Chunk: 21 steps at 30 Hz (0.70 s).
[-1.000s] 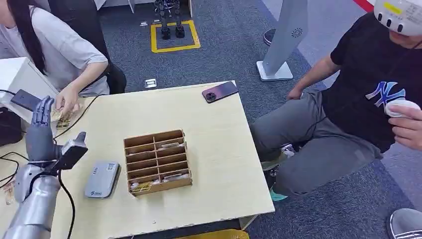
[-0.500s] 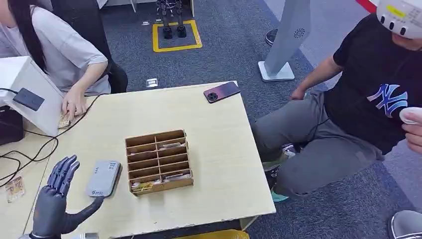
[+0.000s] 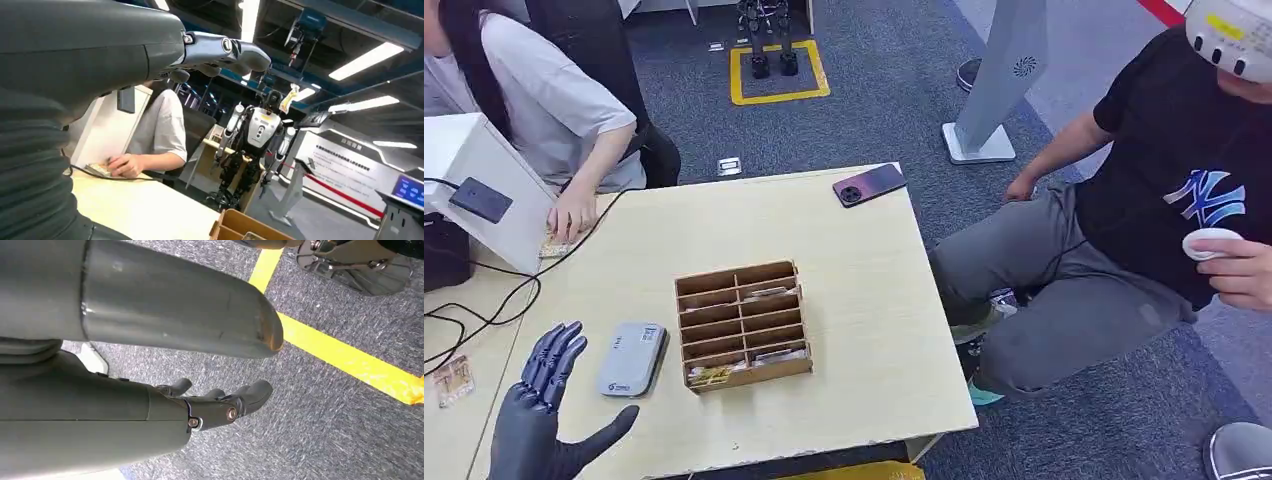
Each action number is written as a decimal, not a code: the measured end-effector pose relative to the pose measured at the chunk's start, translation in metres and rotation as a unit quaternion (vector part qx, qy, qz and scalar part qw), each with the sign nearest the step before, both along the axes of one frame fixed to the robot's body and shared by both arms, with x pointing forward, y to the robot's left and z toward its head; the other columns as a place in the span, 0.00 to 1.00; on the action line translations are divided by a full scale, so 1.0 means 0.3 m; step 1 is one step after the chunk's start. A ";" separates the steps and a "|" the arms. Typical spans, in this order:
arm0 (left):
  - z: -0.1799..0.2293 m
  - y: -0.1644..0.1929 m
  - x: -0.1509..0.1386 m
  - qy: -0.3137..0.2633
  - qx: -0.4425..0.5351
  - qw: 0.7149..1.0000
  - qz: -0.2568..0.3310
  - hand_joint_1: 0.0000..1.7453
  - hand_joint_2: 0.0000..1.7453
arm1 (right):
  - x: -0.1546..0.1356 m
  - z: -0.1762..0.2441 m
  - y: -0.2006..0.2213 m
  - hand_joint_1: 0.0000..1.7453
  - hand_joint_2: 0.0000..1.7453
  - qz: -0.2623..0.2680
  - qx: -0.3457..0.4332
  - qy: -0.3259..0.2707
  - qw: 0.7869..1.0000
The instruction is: Pass the card to the sensor for recognition and then transmit it.
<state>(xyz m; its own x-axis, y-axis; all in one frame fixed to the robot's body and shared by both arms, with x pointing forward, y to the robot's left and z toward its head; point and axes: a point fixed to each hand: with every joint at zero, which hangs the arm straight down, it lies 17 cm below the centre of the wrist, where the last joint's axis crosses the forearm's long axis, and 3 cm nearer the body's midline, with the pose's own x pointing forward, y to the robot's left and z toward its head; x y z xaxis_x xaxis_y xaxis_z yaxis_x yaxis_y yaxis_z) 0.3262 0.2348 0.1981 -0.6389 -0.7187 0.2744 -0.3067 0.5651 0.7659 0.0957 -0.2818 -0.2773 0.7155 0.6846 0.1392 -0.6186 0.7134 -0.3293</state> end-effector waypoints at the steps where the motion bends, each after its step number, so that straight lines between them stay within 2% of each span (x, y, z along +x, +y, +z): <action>1: 0.002 0.002 -0.005 0.002 -0.007 1.000 -0.002 0.00 1.00 | 0.000 0.000 0.000 0.00 0.00 -0.002 0.000 0.000 1.000; 4: 0.005 0.002 -0.041 0.011 -0.025 1.000 -0.007 0.00 1.00 | -0.007 -0.001 -0.005 0.00 0.00 -0.011 -0.001 0.004 1.000; 7: -0.022 -0.013 -0.090 0.008 0.003 1.000 0.000 0.00 1.00 | -0.013 -0.002 -0.009 0.00 0.00 -0.014 -0.004 0.007 1.000; 11: -0.066 -0.041 -0.130 -0.033 0.104 0.992 0.067 0.00 1.00 | -0.012 -0.002 -0.013 0.00 0.00 -0.020 -0.005 0.006 1.000; 13: -0.094 -0.051 -0.133 -0.040 0.141 0.986 0.082 0.00 1.00 | -0.004 0.000 -0.014 0.00 0.00 -0.019 -0.005 0.000 1.000; 21: -0.206 -0.117 -0.157 -0.006 0.158 0.986 0.051 0.00 1.00 | -0.003 0.000 -0.018 0.00 0.00 -0.022 -0.006 -0.001 1.000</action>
<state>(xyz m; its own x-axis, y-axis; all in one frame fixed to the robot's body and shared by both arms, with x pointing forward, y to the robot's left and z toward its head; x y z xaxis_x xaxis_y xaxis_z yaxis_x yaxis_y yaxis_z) 0.2790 0.1997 0.1361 -0.5611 -0.8275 0.0193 -0.3589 0.2642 0.8952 0.0947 -0.2871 -0.2773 0.7446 0.6544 0.1316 -0.5865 0.7356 -0.3391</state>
